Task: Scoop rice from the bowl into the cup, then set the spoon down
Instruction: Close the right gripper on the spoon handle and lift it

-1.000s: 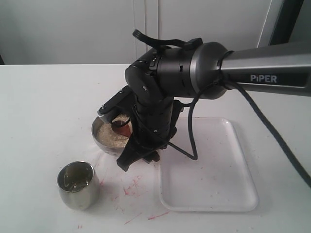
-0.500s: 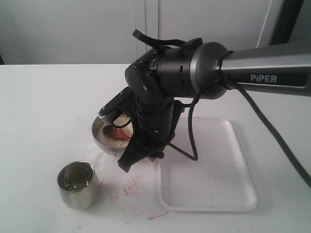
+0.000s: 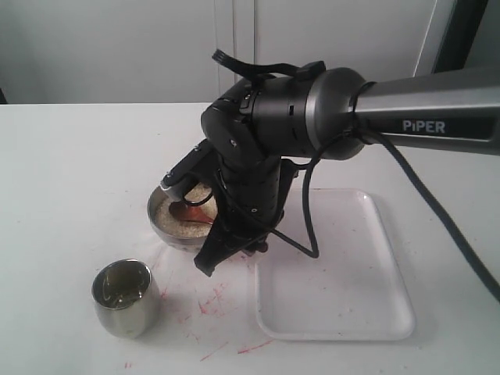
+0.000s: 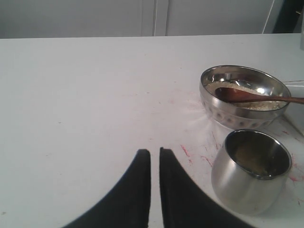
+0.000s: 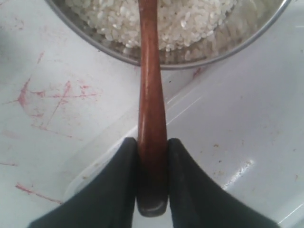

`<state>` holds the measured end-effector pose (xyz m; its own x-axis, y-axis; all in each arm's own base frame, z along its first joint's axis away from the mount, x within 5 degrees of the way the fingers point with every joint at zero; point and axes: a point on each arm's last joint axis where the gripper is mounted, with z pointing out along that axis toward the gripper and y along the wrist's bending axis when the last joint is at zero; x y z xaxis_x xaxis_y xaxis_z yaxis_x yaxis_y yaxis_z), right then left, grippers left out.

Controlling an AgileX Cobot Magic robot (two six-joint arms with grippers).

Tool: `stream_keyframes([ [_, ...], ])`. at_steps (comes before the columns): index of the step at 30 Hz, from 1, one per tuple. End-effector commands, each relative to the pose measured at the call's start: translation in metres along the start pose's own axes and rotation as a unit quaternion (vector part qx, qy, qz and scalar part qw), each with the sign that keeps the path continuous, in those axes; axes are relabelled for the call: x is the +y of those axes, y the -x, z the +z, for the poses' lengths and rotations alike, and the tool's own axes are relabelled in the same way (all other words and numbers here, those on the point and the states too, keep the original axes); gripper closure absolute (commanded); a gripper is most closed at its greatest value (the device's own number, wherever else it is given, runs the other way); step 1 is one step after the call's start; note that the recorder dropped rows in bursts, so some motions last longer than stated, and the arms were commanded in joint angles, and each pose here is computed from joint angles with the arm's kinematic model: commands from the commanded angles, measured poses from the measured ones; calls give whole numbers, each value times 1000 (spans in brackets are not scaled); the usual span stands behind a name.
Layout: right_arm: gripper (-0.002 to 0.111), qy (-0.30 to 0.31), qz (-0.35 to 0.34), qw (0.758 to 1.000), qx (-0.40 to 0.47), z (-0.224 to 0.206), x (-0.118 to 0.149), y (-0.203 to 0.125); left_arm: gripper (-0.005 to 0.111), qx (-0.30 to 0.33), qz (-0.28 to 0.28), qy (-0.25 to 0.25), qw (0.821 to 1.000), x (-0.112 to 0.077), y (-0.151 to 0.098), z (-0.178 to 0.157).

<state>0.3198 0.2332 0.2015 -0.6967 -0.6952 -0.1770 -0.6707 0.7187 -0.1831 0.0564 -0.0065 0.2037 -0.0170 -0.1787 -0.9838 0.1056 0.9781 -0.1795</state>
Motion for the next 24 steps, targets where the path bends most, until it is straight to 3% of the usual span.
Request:
stream_keyframes([
  [1, 108, -15, -11, 1000, 13, -2, -2, -2, 92, -5, -4, 0, 1000, 0, 3, 0],
  [16, 108, -88, -53, 995, -3, -49, -22, -7, 92, -5, -4, 0, 1000, 0, 3, 0],
  [24, 108, -169, -131, 977, 18, -81, -20, 1, 92, -5, -4, 0, 1000, 0, 3, 0],
])
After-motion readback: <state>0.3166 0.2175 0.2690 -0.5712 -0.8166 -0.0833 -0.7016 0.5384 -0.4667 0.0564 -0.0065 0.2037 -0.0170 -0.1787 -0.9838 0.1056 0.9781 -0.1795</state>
